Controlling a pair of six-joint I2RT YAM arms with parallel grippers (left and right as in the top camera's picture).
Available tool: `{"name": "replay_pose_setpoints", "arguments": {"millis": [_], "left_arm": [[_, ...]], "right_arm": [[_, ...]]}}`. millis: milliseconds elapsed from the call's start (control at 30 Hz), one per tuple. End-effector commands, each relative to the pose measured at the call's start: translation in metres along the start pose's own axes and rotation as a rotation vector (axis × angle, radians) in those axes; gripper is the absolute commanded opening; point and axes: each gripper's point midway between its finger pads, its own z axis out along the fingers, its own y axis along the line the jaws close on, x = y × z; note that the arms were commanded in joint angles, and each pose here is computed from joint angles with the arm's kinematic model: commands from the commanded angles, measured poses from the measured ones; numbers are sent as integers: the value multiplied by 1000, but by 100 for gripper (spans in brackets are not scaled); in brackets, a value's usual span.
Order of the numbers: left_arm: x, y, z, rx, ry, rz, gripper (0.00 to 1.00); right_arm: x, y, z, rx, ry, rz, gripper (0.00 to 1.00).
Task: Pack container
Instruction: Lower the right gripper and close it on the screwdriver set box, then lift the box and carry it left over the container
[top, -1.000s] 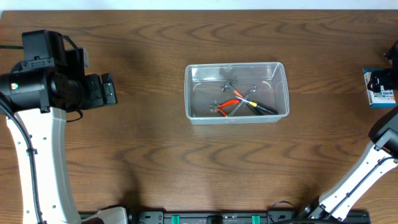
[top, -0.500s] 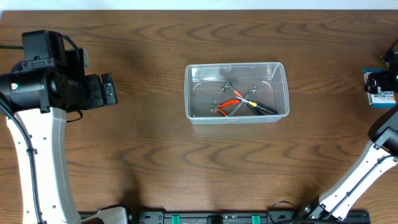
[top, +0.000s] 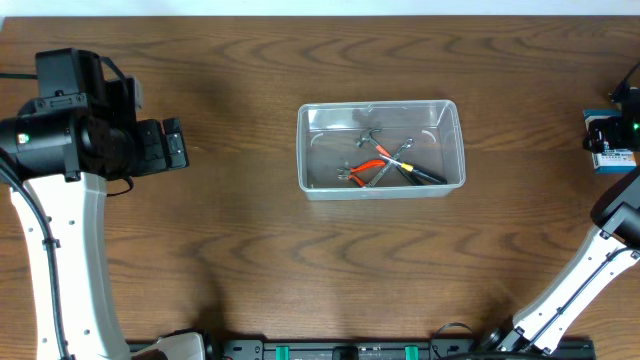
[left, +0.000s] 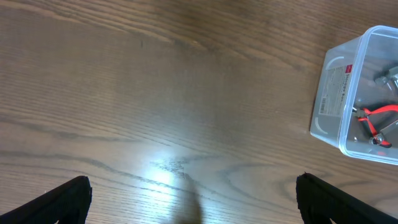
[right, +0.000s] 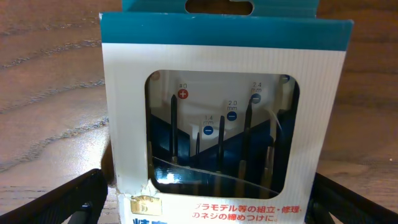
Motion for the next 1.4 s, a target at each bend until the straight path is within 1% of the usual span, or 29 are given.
{"name": "replay_pose_setpoints", "arguments": {"millis": [0,300,333,433,533,600,733,800,833,967,1100,1200,1367], "left_arm": [[-3,2,-3,-9,-11,-8,98],[-3,2,-3,-9,-11,-8,98],[-3,2,-3,-9,-11,-8,98],[-3,2,-3,-9,-11,-8,98],[-3,2,-3,-9,-11,-8,98],[-3,2,-3,-9,-11,-8,98],[-3,2,-3,-9,-11,-8,98],[-3,2,-3,-9,-11,-8,98],[-3,2,-3,-9,-11,-8,98],[-3,2,-3,-9,-11,-8,98],[-3,2,-3,-9,-11,-8,98],[-3,2,-3,-9,-11,-8,98],[-3,2,-3,-9,-11,-8,98]], "right_arm": [[-3,-2,0,2,-12,12,99],[1,-4,2,16,10,35,99],[1,-4,2,17,10,39,97],[1,-4,2,16,10,43,85],[0,-4,2,18,8,59,76],[0,-4,2,18,7,68,73],[-1,-4,0,18,6,81,72],[-3,-2,-3,20,3,76,67],[-4,-1,-6,21,0,73,67],[-19,3,-24,44,-38,50,68],[-46,15,-58,66,-110,8,68],[-68,38,-87,39,-176,-36,68],[-97,75,-132,56,-256,-127,67]]}}
